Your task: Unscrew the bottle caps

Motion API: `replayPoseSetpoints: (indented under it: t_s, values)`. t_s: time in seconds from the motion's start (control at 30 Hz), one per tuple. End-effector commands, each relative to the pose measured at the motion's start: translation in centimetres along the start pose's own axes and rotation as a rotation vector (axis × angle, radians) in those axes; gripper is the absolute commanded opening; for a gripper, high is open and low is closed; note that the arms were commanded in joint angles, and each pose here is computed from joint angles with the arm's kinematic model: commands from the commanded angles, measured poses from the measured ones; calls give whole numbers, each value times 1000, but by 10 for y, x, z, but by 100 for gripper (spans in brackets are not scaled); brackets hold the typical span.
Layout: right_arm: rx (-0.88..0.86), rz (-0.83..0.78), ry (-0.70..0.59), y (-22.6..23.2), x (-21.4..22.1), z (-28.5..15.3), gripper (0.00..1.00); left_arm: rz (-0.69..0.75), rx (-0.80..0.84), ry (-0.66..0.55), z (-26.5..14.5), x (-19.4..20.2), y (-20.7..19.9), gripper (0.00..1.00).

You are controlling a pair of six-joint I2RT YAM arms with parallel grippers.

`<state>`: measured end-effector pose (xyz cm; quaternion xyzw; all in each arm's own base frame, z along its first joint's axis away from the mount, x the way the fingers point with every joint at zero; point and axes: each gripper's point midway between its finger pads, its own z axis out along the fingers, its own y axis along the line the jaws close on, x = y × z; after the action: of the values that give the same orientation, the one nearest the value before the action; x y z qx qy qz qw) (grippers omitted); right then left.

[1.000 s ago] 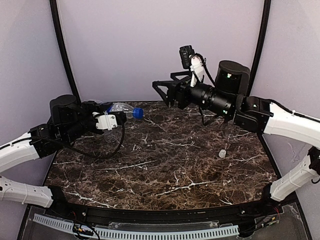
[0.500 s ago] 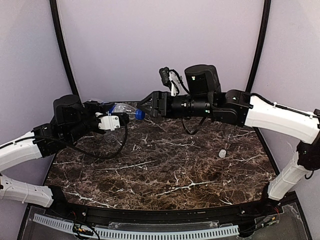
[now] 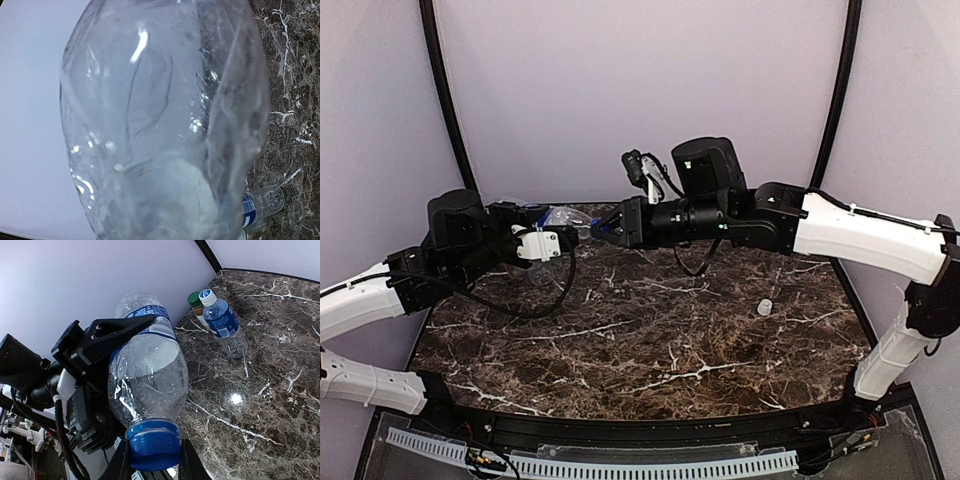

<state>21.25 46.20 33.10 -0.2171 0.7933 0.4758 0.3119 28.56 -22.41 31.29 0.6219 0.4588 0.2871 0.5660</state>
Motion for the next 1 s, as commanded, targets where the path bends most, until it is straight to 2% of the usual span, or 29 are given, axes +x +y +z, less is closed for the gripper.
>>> replayPoseSetpoints:
  t_s: [0.0,0.03,0.13,0.2,0.3,0.37,0.53,0.6,0.7,0.83,0.97]
  values:
    - [-38,-10,-18,11,-8,-3,7,-12,-29,-7,-3,-1,11,28]
    - [-44,-15,-17,12,-8,-2,0,-12,-29,-8,-3,-1,11,28]
    - [-103,-74,-5,23,-6,-1,0,-14,-28,-13,-4,-2,11,27]
    - [-166,-179,8,37,-2,-1,0,-18,-24,-19,-5,-2,10,27]
    - [-124,-532,-18,55,10,-3,0,-22,5,-37,-7,-4,5,26]
    - [-23,-856,-51,59,23,-6,0,-23,34,-47,-9,-5,-2,25]
    - [55,-1647,-120,78,73,-21,0,-13,121,-100,-16,-11,-19,23]
    - [140,-1909,-157,74,81,-24,0,7,223,-124,-22,-14,-39,23]
    - [306,-2184,-111,57,82,-22,0,1,324,-131,-30,-13,-58,22]
    - [444,-2473,-79,46,84,-19,0,11,362,-136,-33,-12,-68,22]
    - [477,-2583,-32,47,84,-16,0,10,384,-143,-34,-13,-71,22]
